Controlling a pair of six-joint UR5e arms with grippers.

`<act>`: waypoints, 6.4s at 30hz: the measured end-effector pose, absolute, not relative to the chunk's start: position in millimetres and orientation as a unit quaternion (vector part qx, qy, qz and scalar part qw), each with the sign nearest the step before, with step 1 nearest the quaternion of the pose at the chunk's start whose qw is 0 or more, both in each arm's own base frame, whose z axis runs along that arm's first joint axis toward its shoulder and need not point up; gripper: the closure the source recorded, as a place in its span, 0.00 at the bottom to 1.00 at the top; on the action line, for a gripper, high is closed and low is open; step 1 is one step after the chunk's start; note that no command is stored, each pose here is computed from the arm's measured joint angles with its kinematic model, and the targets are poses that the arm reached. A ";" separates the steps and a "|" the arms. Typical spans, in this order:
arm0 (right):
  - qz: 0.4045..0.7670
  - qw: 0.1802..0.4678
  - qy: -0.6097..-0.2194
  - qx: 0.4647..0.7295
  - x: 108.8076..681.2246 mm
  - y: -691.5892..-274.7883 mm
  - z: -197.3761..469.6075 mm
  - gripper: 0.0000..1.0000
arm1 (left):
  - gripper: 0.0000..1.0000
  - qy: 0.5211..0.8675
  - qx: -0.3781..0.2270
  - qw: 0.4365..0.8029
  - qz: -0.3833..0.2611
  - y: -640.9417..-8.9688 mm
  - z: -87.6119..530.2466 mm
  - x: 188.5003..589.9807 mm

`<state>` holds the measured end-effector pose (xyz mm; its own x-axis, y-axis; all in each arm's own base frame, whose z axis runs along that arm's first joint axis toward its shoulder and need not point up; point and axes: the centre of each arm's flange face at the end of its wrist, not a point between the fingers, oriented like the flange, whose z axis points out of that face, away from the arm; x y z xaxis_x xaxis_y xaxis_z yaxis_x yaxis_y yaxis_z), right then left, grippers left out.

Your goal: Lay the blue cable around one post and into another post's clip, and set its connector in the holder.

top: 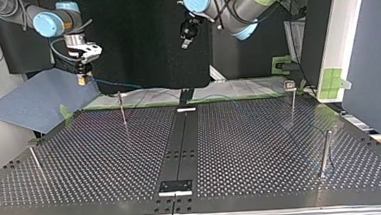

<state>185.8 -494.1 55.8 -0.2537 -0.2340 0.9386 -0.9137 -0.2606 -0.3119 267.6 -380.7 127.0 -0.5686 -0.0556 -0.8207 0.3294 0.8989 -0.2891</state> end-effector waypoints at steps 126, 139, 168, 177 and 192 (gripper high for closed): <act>0.593 0.253 -0.516 0.564 200.4 -494.7 18.0 1.00 | 0.00 0.789 -0.007 0.597 -0.149 -505.0 -102.5 499.0; 0.593 0.254 -0.515 0.564 200.4 -496.2 18.7 1.00 | 0.00 0.790 -0.018 0.598 -0.133 -502.2 -92.2 521.1; 0.590 0.252 -0.517 0.567 200.2 -495.8 18.2 1.00 | 0.78 0.795 -0.009 0.599 -0.098 -496.5 -92.7 519.7; 0.589 0.252 -0.519 0.566 199.0 -496.4 18.3 1.00 | 0.92 0.795 -0.008 0.598 -0.098 -497.2 -92.8 519.0; 0.588 0.252 -0.520 0.567 198.5 -496.3 18.1 1.00 | 1.00 0.793 0.002 0.605 -0.070 -496.6 -91.9 517.0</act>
